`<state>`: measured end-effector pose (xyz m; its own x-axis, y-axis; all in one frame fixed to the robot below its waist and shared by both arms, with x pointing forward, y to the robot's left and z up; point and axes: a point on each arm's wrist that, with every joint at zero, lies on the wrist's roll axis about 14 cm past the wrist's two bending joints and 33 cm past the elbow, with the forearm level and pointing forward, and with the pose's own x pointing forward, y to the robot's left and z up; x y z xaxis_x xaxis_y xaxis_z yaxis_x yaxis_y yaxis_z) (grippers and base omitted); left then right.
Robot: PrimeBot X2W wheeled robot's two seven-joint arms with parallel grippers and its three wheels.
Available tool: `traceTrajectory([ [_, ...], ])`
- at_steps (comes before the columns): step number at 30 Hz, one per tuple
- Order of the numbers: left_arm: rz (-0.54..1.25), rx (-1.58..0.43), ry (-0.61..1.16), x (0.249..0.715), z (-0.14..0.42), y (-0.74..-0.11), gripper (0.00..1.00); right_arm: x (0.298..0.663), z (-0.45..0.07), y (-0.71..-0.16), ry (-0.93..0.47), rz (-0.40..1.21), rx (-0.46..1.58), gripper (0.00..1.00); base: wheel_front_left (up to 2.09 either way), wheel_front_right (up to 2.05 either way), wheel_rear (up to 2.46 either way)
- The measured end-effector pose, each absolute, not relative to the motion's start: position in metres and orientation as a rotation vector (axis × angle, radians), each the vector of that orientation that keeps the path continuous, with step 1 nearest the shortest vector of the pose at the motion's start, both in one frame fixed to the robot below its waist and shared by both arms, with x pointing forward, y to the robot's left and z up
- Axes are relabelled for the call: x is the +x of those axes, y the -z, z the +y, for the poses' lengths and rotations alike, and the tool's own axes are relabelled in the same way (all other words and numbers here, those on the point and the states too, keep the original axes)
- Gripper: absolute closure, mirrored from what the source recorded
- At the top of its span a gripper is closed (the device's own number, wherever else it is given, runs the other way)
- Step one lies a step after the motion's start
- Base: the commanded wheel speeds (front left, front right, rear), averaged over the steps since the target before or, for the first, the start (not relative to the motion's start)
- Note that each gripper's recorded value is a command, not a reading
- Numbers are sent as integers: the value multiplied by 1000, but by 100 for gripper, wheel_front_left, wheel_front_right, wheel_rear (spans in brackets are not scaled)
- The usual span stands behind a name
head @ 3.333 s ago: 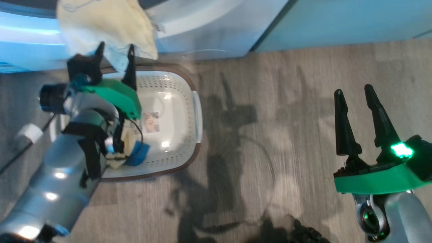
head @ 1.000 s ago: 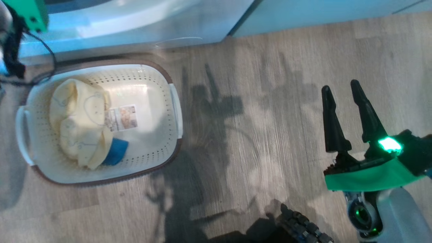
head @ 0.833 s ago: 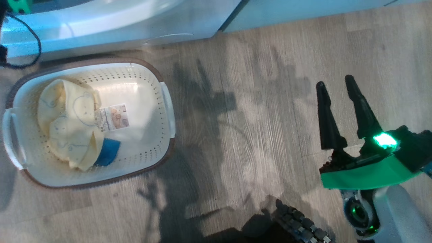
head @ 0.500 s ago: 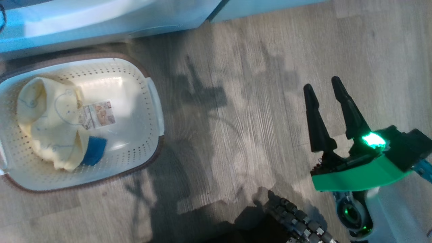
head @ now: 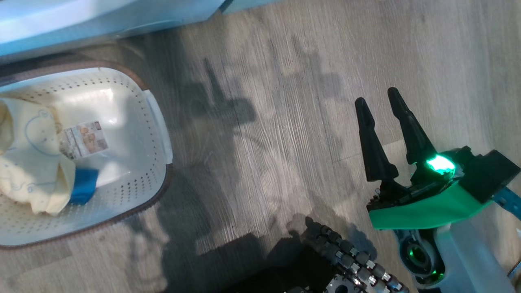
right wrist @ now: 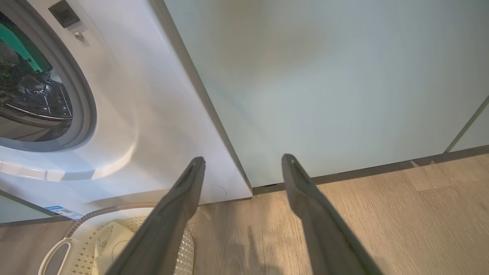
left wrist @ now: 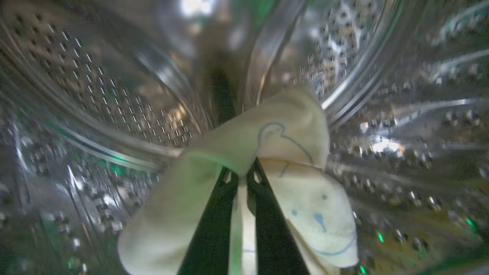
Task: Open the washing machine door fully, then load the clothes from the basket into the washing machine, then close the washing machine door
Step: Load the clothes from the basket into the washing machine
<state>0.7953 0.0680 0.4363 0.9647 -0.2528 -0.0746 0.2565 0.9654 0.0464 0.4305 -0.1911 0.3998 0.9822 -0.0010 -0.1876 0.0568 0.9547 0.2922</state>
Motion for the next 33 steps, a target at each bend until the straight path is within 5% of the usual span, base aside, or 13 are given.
traceTrajectory([
  [3,-20,69,253,801,69,-440,100,430,-193,-397,37,195,303,0,0,0,0],
  [14,263,27,243,792,78,-366,100,436,-188,-392,18,199,312,0,0,0,0],
  [15,266,25,242,791,78,-366,59,439,-187,-392,13,194,312,0,0,0,0],
  [16,266,25,241,791,78,-367,0,440,-186,-393,9,190,312,0,0,0,0],
  [33,152,3,233,768,87,-409,0,451,-182,-409,-24,127,286,0,0,0,0],
])
